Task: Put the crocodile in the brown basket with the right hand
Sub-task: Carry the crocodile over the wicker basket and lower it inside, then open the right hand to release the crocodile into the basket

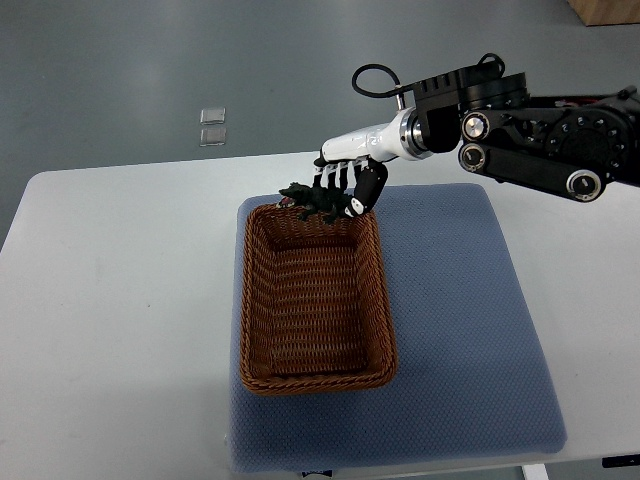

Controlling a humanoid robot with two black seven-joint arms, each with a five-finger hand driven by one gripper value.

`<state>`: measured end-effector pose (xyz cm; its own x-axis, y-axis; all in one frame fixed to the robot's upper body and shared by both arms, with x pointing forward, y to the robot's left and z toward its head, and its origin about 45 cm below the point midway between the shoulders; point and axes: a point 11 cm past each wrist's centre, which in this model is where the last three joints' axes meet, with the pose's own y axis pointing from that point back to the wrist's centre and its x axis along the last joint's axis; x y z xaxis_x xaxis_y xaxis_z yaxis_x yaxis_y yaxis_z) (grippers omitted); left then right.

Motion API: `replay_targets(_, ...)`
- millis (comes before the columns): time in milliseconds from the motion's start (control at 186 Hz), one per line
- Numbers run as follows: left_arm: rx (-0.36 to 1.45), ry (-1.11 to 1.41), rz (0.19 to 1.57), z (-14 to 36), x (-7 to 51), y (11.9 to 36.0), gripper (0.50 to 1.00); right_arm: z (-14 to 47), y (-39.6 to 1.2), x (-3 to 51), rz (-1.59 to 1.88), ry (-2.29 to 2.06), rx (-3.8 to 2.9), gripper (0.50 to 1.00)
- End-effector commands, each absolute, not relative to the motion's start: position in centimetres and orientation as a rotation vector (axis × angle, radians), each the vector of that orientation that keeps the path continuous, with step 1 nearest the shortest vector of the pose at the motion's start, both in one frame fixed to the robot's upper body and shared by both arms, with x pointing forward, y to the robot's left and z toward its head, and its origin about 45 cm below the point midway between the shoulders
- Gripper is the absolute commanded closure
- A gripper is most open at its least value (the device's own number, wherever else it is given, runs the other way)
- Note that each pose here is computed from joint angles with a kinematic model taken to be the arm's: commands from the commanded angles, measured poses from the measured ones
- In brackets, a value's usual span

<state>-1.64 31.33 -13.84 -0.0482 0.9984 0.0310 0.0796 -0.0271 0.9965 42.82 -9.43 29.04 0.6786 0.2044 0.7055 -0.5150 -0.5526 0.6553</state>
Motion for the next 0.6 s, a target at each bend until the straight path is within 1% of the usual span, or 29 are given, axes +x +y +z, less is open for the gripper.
replay_targets(0,1.263,1.292,1.229,-13.8,-1.6,31.3,0.5,27.6,-7.7,41.9,0.952,-0.202,1.968,0.965)
replay_targets(247,1.263,1.292,1.229,-13.8,-1.6,31.3,0.5,25.1,-5.3,40.5,0.937,-0.142,1.996,0.955)
replay_targets(531,1.264,1.291,1.231,-13.8,-1.6,31.4,0.5,23.0,-5.9,40.2,0.91,-0.113,1.96,0.926)
replay_targets(596,1.264,1.291,1.231,-13.8,-1.6,31.4,0.5,22.9,-6.0,40.2,0.907,-0.115,1.956,0.901)
